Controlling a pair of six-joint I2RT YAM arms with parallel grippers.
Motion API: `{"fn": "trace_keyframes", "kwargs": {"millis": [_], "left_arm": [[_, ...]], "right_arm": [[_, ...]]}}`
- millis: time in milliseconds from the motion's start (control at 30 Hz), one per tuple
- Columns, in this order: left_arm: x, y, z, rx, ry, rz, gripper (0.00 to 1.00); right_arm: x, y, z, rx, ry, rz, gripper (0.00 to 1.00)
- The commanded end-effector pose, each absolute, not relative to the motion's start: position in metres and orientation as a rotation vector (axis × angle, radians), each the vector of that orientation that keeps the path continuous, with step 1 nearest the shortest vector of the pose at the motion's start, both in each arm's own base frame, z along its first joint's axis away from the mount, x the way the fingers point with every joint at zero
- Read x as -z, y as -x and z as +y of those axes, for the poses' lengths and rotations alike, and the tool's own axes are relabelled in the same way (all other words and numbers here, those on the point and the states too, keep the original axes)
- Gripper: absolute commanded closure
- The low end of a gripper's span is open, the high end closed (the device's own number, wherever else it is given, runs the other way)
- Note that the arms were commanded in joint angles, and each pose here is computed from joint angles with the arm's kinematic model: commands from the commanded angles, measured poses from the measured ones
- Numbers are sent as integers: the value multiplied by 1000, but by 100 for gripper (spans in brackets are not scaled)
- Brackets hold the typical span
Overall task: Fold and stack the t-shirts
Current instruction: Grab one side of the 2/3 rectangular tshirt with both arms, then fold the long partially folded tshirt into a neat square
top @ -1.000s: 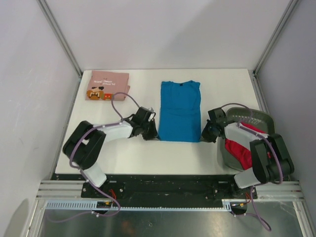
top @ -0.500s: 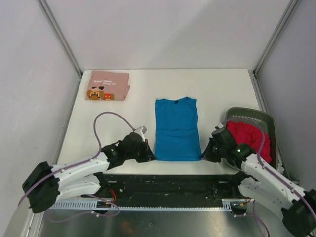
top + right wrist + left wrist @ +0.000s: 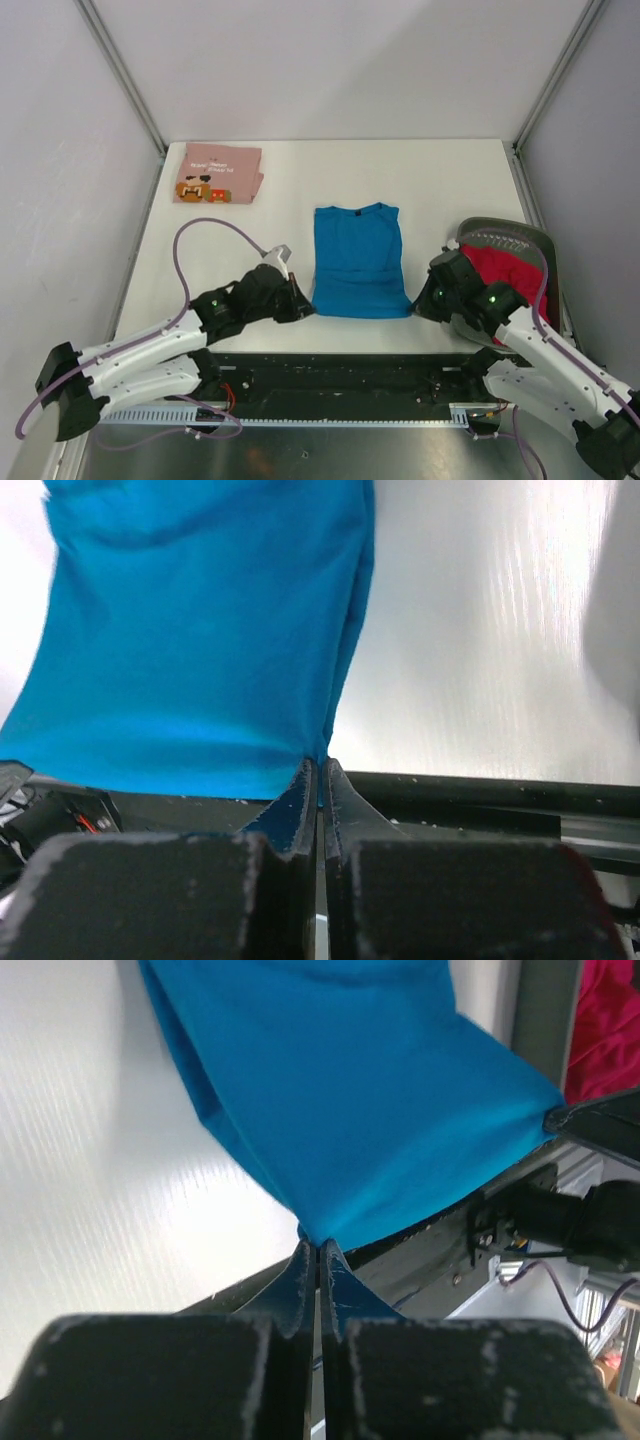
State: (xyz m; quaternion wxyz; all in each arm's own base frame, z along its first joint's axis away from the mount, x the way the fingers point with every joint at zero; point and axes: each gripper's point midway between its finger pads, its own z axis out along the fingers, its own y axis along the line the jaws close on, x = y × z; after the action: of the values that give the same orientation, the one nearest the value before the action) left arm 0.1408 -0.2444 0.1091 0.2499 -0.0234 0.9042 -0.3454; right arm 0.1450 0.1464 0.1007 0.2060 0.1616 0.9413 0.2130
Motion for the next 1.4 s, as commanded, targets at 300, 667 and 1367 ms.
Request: {"fn": "trace_keyframes", "kwargs": {"millis": [300, 667, 1367], "left_arm": [[-177, -250, -247, 760, 91, 2319, 100], [-182, -314, -255, 718, 97, 2323, 100], [-126, -498, -249, 722, 244, 2368, 100]], "right_arm": [[-166, -259, 140, -497, -419, 2439, 100], [-173, -331, 144, -546, -391, 2398, 100], [-112, -534, 165, -643, -470, 2416, 100]]}}
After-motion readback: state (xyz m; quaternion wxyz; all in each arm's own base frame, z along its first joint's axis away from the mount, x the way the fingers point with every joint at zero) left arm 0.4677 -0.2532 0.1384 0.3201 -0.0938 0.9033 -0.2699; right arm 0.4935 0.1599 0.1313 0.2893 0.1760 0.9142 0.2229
